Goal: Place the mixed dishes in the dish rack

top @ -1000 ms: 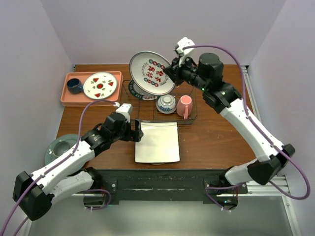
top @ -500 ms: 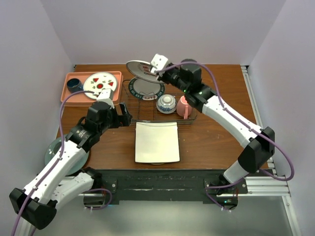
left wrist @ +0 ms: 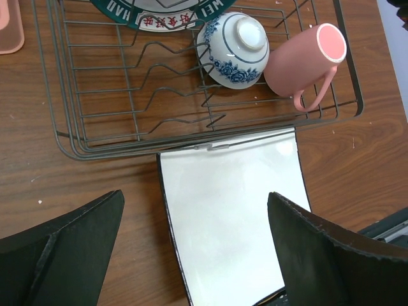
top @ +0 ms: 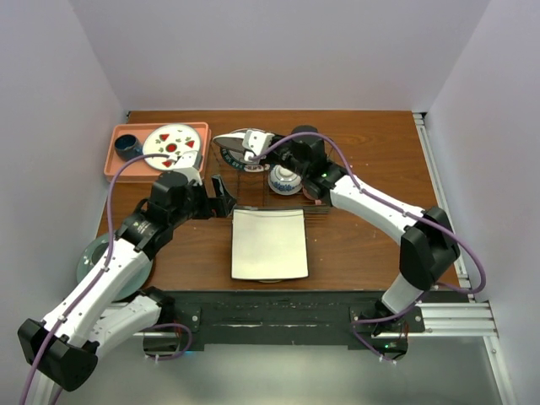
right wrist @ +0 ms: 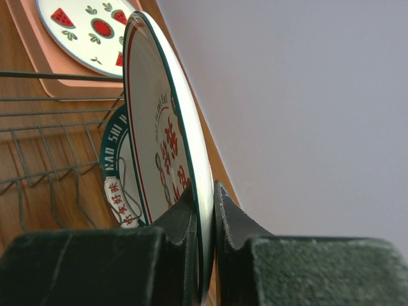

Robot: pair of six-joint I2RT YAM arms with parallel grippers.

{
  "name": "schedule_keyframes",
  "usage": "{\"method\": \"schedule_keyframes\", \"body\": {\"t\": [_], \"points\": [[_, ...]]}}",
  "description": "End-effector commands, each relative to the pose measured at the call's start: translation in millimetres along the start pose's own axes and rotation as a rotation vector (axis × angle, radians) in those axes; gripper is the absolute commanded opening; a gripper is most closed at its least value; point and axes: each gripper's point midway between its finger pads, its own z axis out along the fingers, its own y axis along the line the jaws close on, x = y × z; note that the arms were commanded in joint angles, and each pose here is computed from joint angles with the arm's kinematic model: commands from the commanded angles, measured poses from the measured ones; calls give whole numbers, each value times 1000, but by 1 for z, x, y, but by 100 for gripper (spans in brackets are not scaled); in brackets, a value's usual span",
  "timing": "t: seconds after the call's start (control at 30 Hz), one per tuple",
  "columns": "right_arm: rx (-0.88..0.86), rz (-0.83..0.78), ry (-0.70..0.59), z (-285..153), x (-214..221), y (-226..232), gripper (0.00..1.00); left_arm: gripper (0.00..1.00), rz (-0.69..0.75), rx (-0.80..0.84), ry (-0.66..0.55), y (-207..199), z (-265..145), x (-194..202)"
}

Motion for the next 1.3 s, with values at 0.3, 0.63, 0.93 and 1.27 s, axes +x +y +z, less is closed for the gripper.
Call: {"method": "schedule_keyframes", "body": {"t": [0.3,0.63,0.93,1.27], "points": [[-5,-111,-101,22,-18,-8,0,100,41,44,-12,-6,-20,-3],[-8,-136,-77,33,-1,-5,0,100,53,39,-4,-3,-24,0],[-85,-98,-32,48,21,10,0,100,57,35,7,-1,-22,3],[-92,-67,27,63,43,11,0,100,60,17,4,2,-24,3]]}}
